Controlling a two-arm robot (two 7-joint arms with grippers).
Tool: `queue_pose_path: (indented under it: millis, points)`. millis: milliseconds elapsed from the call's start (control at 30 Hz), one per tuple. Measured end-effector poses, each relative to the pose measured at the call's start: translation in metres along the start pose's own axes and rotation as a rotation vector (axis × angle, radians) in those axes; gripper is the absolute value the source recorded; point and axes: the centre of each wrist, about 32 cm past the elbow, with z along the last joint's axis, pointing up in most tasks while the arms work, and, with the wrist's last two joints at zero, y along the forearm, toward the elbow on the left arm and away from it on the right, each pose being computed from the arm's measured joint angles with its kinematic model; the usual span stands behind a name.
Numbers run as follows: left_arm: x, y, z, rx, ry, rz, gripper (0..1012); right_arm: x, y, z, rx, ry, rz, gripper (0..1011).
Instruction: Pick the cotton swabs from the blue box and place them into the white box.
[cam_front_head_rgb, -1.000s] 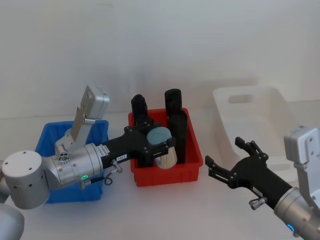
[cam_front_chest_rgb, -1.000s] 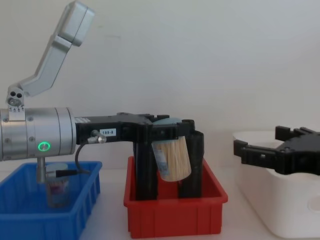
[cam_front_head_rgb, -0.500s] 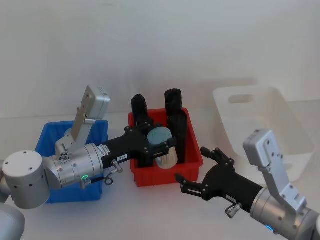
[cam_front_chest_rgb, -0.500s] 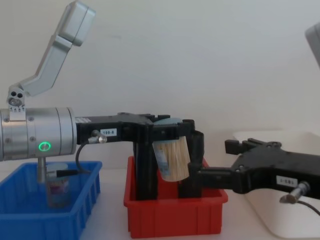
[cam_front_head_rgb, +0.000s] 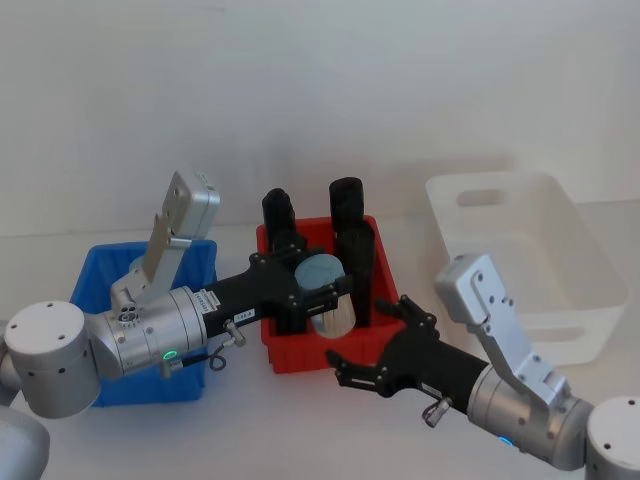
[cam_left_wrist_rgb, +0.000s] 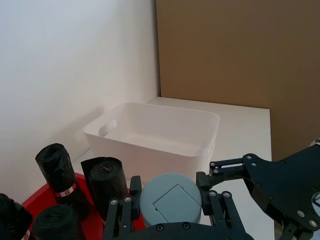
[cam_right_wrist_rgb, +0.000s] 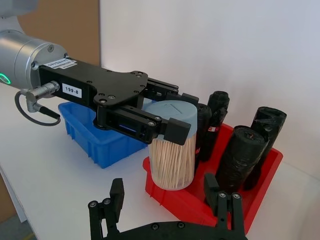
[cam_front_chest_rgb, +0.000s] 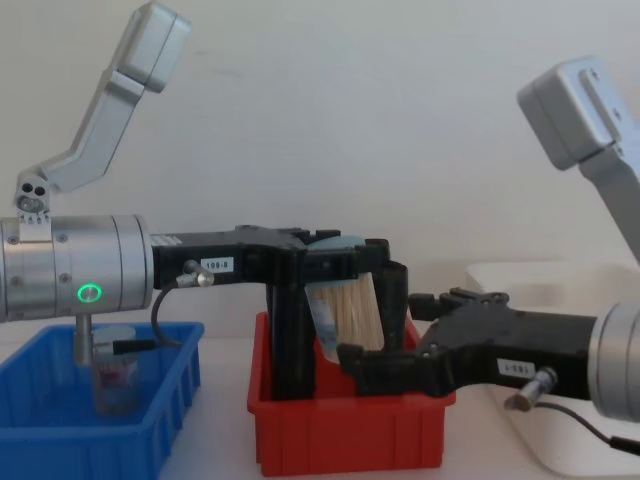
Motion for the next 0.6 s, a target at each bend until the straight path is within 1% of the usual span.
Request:
queue_pose_path:
  millis: [200,600]
  points:
    - [0.0000,0.0000,0.0000,0.000,0.000,0.000,670,0.001,0.009,0.000,-0.005,-0.007,-0.007,1001]
    - [0.0000,0.0000,0.0000,0.000,0.000,0.000,671,0.003,0.025,-0.002,0.019,-0.017,-0.029,1002]
